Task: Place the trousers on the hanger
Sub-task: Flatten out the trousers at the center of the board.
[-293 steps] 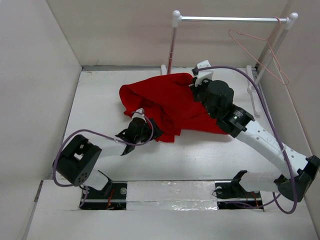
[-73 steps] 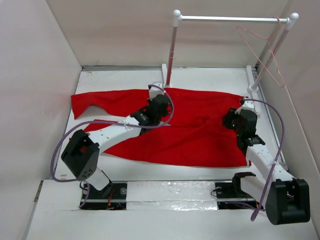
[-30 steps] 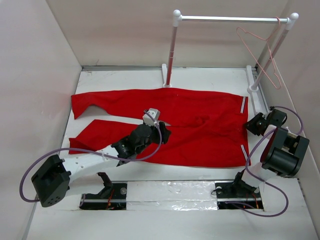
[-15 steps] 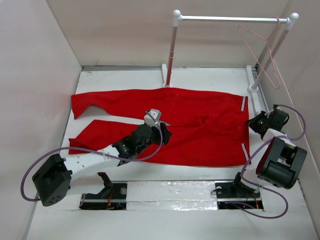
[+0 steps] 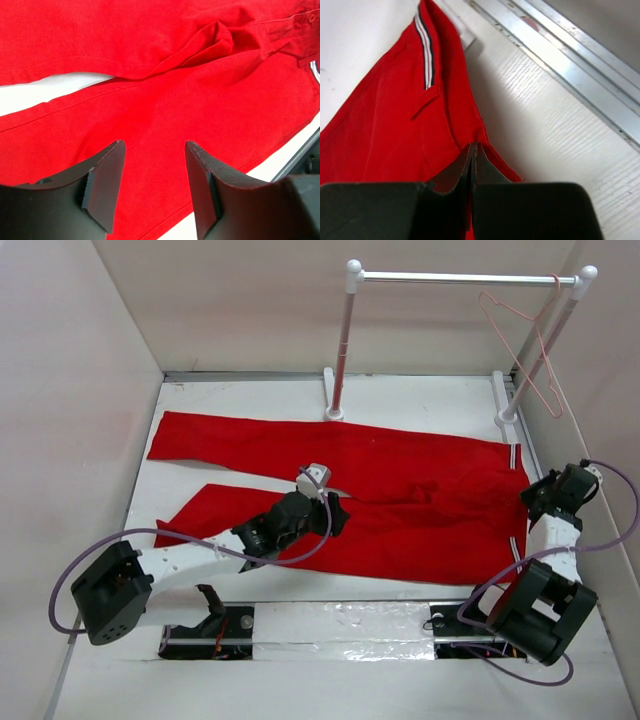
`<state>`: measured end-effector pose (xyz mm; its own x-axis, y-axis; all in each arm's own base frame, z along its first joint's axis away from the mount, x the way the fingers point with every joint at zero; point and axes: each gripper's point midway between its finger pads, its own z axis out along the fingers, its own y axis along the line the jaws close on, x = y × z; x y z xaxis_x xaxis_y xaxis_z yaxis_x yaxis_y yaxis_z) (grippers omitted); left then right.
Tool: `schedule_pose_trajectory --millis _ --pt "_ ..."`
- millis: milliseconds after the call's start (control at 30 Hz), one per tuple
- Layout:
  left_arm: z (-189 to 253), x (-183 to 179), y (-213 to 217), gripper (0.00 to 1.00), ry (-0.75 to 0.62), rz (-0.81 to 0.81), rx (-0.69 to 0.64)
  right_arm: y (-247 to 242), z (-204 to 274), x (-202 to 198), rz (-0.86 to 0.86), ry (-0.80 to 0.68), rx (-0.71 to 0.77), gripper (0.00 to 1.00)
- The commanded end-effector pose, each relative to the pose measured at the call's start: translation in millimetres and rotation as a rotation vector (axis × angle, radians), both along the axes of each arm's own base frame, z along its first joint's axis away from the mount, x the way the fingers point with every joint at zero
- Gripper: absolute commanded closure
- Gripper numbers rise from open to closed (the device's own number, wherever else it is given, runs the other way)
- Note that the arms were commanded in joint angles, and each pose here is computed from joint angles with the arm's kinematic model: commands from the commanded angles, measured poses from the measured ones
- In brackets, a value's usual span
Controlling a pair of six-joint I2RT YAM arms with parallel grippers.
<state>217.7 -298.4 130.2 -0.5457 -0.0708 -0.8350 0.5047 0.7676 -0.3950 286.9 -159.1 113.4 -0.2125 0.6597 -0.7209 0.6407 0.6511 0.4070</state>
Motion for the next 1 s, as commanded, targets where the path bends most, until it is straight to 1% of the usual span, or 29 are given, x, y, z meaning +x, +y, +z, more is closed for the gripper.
schedule_pose_trajectory --millis 0,33,67,100,133,167,233,267,300,333,367,400,433,500,533,567,600,633,667,700,733,767,800,833,867,900,967 --pt "19.2 4.0 -10.8 0.49 -0.024 -0.002 -0.061 -28.2 25.7 8.2 -0.085 -0.032 -0.076 0.91" --pt "18.6 6.2 -9.4 0.47 -0.025 0.013 -0.056 -29.0 27.0 12.0 -0.072 -0.029 -0.075 0.71" --pt "16.6 10.6 -4.1 0.45 -0.027 0.050 -0.041 -21.9 24.8 18.0 -0.024 -0.024 -0.062 0.43" --pt "15.4 12.2 -1.8 0.44 -0.027 0.065 -0.035 -17.7 21.7 21.3 0.005 -0.006 -0.062 0.34" --pt "13.4 24.2 10.0 0.43 -0.021 0.127 -0.033 -9.0 20.0 28.2 0.040 0.009 -0.065 0.24" --pt "11.6 25.1 12.1 0.43 -0.015 0.143 -0.033 -10.2 20.8 27.4 0.042 0.014 -0.077 0.22" --pt "8.1 41.9 32.4 0.43 -0.006 0.236 -0.029 14.0 33.0 36.5 0.129 -0.005 -0.120 0.23" --pt "4.0 49.5 47.0 0.43 0.009 0.318 -0.019 24.7 37.1 39.1 0.161 -0.012 -0.139 0.30" --pt "5.6 59.9 62.0 0.45 0.009 0.388 -0.025 37.8 40.6 42.1 0.212 -0.018 -0.163 0.39" --pt "8.9 66.0 77.6 0.46 0.008 0.468 -0.037 67.6 44.4 46.7 0.298 -0.038 -0.178 0.61" --pt "5.0 71.4 89.1 0.46 0.017 0.516 -0.034 83.5 51.2 51.1 0.351 -0.064 -0.192 0.78" --pt "13.4 75.9 100.4 0.48 0.008 0.556 -0.068 100.9 46.0 50.6 0.409 -0.062 -0.198 0.91" --pt "10.6 86.6 126.3 0.49 0.014 0.639 -0.077 134.7 46.0 53.5 0.506 -0.080 -0.201 1.00" --pt "14.3 93.5 152.8 0.53 0.026 0.723 -0.121 174.9 35.1 50.0 0.634 -0.090 -0.192 1.00" --pt "10.3 97.2 172.7 0.55 0.038 0.791 -0.128 194.1 31.9 48.0 0.696 -0.092 -0.190 1.00" --pt "5.7 95.4 183.4 0.57 0.047 0.838 -0.124 234.1 31.2 43.2 0.813 -0.112 -0.190 1.00" --pt "5.8 93.0 185.0 0.57 0.056 0.857 -0.158 254.1 26.2 39.4 0.880 -0.111 -0.200 1.00" --pt "1.5 91.9 192.5 0.58 0.071 0.887 -0.164 273.1 23.6 34.1 0.939 -0.109 -0.207 1.00" --pt "-8.1 87.8 203.0 0.58 0.106 0.924 -0.142 306.9 28.3 26.9 1.024 -0.143 -0.230 1.00" --pt "-8.5 85.9 207.9 0.58 0.118 0.946 -0.147 323.6 23.7 23.1 1.082 -0.138 -0.248 1.00" --pt "-9.9 83.7 213.4 0.57 0.136 0.981 -0.160 339.7 29.9 21.8 1.128 -0.158 -0.259 1.00" --pt "-17.9 77.3 228.1 0.56 0.161 1.038 -0.122 351.8 30.9 19.0 1.160 -0.159 -0.272 1.00" --pt "-16.1 73.7 236.2 0.52 0.164 1.070 -0.126 375.3 29.8 7.9 1.239 -0.168 -0.280 1.00" --pt "-15.9 70.4 244.2 0.50 0.174 1.111 -0.137 389.1 25.8 6.0 1.283 -0.170 -0.282 1.00" --pt "-22.4 61.4 258.1 0.49 0.195 1.165 -0.094 403.6 31.9 2.8 1.328 -0.193 -0.284 1.00" --pt "-18.1 58.1 271.6 0.46 0.188 1.218 -0.109 420.4 31.6 -7.2 1.381 -0.202 -0.287 1.00" --pt "-22.5 45.1 291.1 0.46 0.216 1.304 -0.090 444.3 36.0 -14.9 1.449 -0.241 -0.278 1.00"
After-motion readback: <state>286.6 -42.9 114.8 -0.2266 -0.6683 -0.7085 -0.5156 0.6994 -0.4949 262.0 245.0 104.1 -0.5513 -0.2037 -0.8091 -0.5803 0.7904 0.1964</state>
